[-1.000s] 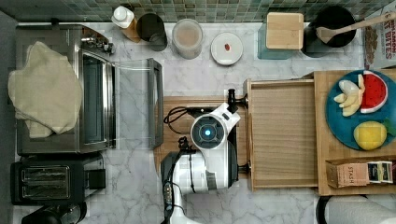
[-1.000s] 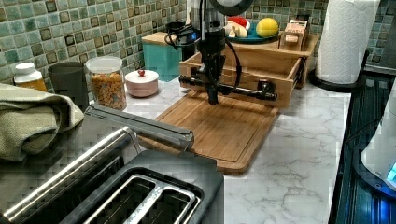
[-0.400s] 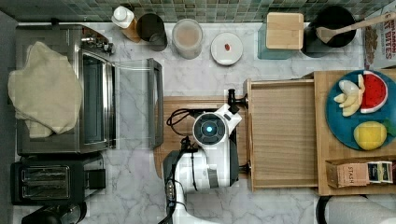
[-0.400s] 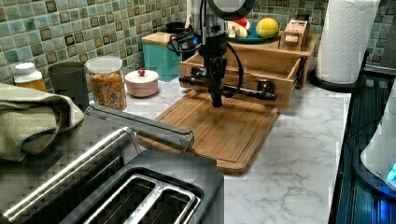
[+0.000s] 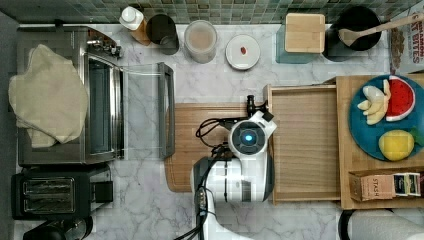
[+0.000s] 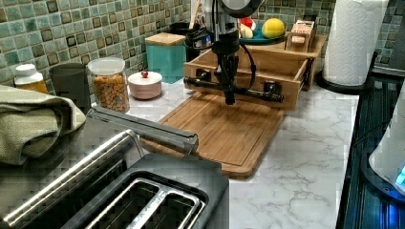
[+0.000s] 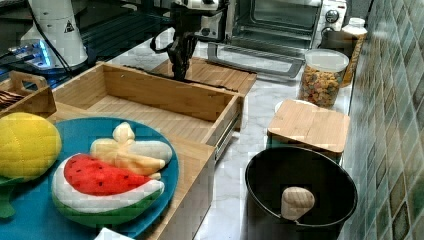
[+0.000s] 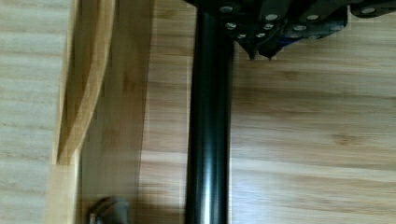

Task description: Close the drawer.

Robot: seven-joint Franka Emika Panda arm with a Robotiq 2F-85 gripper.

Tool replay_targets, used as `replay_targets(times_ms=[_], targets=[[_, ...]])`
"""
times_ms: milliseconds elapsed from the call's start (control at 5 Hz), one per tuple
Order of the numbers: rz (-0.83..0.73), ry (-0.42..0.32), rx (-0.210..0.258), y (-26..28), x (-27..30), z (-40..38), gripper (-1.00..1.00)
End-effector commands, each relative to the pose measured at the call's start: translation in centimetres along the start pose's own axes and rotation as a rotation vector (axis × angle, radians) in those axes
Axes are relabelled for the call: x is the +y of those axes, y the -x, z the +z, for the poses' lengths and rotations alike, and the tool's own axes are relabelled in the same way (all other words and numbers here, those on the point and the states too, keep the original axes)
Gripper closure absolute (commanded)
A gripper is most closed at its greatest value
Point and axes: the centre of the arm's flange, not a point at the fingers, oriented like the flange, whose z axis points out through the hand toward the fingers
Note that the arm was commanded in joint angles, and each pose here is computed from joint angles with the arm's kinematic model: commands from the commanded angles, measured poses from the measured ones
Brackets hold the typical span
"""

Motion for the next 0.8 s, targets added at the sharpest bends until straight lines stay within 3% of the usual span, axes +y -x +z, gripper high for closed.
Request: replay_targets(times_ms=[200,400,600,800], targets=[[0.180,0.011,0.174,1.0,19.8,-7.2,1.00],[0.192,0.040,0.249,2.8,25.3,-7.2,1.00],[0.120,0.044,0.247,3.0,30.6,-6.6,1.00],[0.157,0.066,0.231,3.9,33.6,-6.9,1.00]])
